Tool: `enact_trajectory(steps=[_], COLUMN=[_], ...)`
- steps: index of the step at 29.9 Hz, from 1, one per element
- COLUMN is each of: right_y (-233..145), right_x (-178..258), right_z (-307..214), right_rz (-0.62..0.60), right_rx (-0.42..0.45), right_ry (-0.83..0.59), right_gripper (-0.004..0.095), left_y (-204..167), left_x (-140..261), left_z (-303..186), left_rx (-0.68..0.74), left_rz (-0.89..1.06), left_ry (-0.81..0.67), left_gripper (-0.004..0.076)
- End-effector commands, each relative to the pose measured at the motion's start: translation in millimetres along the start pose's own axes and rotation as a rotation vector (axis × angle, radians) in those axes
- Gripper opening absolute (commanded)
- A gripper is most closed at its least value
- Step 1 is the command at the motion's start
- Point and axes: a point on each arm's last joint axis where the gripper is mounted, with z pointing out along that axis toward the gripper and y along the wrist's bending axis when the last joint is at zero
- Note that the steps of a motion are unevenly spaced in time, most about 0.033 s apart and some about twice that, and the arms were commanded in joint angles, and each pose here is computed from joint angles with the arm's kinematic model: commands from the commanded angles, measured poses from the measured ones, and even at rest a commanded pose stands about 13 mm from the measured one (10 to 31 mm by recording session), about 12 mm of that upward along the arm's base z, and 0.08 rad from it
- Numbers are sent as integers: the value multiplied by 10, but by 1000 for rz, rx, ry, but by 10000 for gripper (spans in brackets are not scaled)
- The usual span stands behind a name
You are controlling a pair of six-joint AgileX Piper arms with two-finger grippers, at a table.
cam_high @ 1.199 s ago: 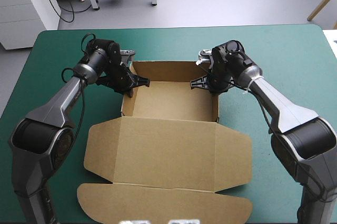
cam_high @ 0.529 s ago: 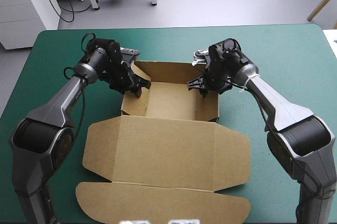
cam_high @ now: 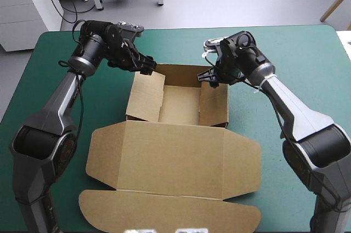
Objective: Fold the box
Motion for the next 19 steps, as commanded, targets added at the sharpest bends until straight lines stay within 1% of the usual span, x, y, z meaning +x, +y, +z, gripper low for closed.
enact_trajectory(steps=[1, 3, 5, 7, 9, 11, 12, 14, 15, 17, 19], right_y=[-130, -170, -194, -213, -242, -273, -289, -297, -303, -298, -290], right_x=[-48, -32, 4, 47, 87, 118, 133, 145, 150, 164, 190], right_z=[-710, -865, -1021, -1180, -1317, -1404, -1446, -1469, -1468, -1415, -1325], right_rz=[0, 3, 14, 79, 101, 108, 116, 128, 137, 156, 160], right_rx=[25, 35, 28, 5, -3, -7, -16, -39, -55, -96, -102], right_ry=[-202, -240, -273, -305, -335, -352, -359, -359, -353, -325, -290], right_gripper=[551, 551, 551, 551, 549, 549, 549, 549, 549, 549, 549], left_y=[-54, -41, -37, -30, -18, 0, 0, -9, -14, -22, -18], left_x=[-90, -148, -187, -195, -162, -95, -61, 34, 84, 196, 313], left_z=[-716, -925, -1204, -1476, -1751, -1972, -2061, -2243, -2307, -2407, -2393], left_rx=[-34, -69, -101, -136, -177, -219, -228, -235, -236, -236, -242], left_rz=[31, 41, 50, 55, 57, 58, 57, 56, 58, 61, 78], left_ry=[-155, -228, -318, -401, -474, -521, -538, -568, -574, -573, -530], left_gripper=[590, 567, 520, 453, 353, 232, 177, 42, -8, -10, -10])
